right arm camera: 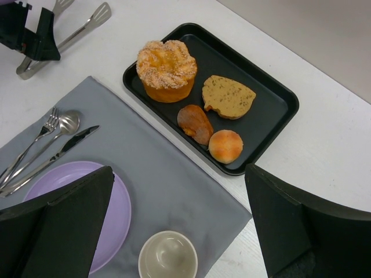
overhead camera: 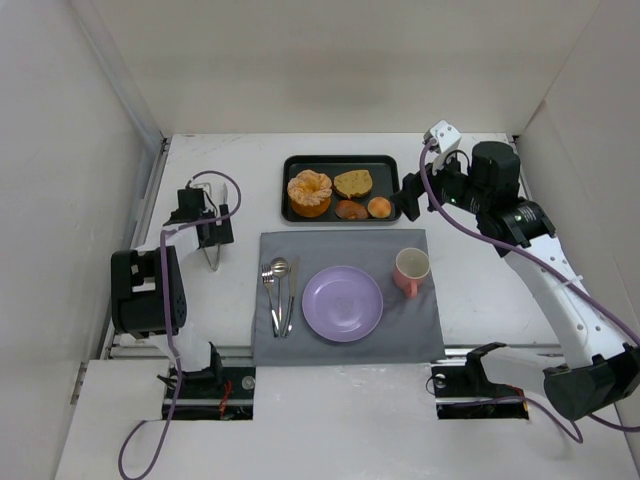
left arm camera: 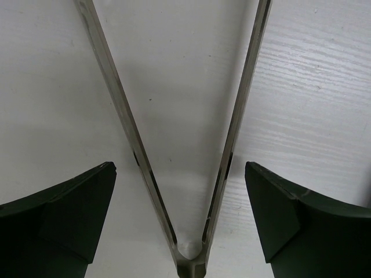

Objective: Place the bread

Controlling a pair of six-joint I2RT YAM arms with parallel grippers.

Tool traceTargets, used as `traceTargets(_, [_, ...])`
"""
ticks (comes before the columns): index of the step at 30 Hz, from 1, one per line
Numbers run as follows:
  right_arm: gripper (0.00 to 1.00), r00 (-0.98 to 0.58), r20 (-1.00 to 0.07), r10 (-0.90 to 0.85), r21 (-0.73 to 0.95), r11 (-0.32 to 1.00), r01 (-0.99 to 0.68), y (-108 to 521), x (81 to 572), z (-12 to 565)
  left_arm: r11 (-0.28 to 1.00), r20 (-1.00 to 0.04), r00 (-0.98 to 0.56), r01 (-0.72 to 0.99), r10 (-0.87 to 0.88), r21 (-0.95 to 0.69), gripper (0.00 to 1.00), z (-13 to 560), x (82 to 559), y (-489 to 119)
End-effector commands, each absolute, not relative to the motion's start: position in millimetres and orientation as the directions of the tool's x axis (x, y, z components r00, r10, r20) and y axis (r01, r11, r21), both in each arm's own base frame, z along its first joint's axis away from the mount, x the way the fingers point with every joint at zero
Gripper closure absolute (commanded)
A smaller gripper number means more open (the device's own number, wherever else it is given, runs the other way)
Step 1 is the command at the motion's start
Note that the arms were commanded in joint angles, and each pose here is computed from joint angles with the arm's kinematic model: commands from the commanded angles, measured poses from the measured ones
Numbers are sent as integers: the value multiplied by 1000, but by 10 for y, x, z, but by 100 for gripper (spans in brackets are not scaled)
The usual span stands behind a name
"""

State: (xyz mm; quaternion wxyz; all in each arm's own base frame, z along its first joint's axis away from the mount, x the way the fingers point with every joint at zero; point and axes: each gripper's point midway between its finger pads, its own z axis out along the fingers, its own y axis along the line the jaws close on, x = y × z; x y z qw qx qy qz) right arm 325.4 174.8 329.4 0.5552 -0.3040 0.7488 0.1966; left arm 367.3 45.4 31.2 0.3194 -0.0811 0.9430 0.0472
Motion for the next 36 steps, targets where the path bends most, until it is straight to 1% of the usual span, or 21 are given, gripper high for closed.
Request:
traceTargets(1, [0,-118,-968,-222,-83,725,-684,1768,3245,3496,985,-648,-754,-170,-107,35,8,452,3843,477])
traceTargets(9, [0,-118,-968,-222,-83,725,-684,1768,3245,3496,985,-641,-760,-170,-108,36,12,418,3837,476])
traceTargets(12, [0,-118,-968,-222,-83,725,-684,1768,3245,3496,985,-634,-766,-170,-108,37,12,385,3830,476])
traceTargets(17, [0,-109,-969,-219,-87,725,-683,1761,3224,3528,986,-627,-772,-164,-109,30,17,351,3825,459])
traceTargets(21, [0,-111,-969,-221,-89,731,-677,1748,3234,3526,987,-633,-766,-158,-108,23,19,381,3858,446])
traceTargets(25, [0,-111,-969,-221,-89,731,-677,1748,3234,3526,988,-611,-783,-155,-117,9,20,302,3824,443])
traceTargets(32, [0,-102,-971,-218,-93,731,-676,1741,3213,3558,988,-604,-788,-155,-118,9,21,268,3816,442])
traceTargets(36, [0,-102,-971,-218,-93,731,-676,1741,3213,3558,990,-588,-800,-142,-119,-7,24,224,3792,402])
